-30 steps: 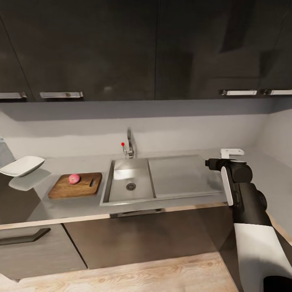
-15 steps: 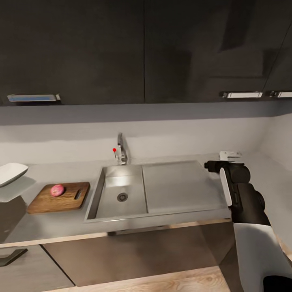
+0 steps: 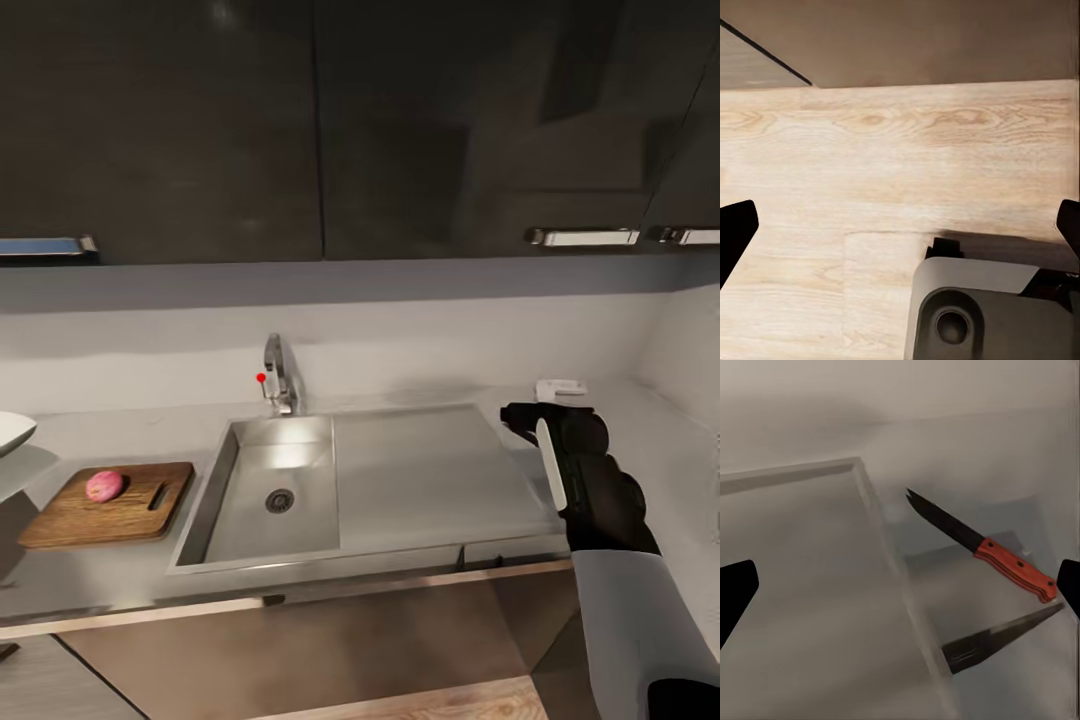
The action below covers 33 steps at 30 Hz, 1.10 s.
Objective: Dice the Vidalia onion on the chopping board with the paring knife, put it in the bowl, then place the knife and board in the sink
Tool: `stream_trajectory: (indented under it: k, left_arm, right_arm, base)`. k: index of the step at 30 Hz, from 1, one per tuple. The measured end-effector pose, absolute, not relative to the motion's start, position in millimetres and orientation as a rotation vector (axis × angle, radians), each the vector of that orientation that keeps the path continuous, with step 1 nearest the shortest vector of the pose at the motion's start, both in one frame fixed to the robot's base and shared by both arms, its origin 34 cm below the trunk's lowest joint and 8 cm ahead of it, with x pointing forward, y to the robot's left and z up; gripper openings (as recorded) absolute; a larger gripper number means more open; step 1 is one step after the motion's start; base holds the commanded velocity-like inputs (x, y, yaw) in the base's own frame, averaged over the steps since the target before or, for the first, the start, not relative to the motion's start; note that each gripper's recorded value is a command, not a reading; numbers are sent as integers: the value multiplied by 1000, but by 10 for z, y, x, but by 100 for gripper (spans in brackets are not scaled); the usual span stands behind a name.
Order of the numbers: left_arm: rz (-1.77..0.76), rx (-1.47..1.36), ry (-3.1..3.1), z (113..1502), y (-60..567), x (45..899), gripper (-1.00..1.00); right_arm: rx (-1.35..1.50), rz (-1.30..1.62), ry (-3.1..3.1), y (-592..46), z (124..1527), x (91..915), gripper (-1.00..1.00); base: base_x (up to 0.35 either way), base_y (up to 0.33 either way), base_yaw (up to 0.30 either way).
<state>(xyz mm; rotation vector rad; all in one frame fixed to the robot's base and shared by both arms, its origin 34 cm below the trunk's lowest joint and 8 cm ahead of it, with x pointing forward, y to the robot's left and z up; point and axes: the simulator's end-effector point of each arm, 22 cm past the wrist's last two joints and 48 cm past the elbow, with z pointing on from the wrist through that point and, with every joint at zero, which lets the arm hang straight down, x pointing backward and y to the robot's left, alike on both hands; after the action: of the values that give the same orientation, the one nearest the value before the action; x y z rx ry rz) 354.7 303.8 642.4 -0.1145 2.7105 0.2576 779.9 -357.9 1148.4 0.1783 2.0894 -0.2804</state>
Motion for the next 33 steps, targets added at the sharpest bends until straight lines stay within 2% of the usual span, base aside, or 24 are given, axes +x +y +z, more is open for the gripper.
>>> stream_trajectory:
  k: [6, 14, 28, 33]
  left_arm:
    - [211, -102, 2762, 6371, 2913, 3455, 100]
    - [62, -77, 2928, 6248, 2654, 3133, 100]
    - [94, -81, 2944, 6241, 2822, 3074, 100]
    - [161, -87, 2944, 6253, 3073, 3049, 100]
  right_arm:
    - [178, -281, 2093, -3586, 11414, 7820, 100]
    - [176, -279, 2082, -3592, 11425, 7837, 100]
    - [111, -236, 2061, -3701, 11253, 7957, 100]
    - [60, -172, 2085, -3610, 11132, 7975, 100]
  base:
    - [1, -235, 0]
    - [0, -26, 0]
    - [0, -1, 0]
    - [0, 0, 0]
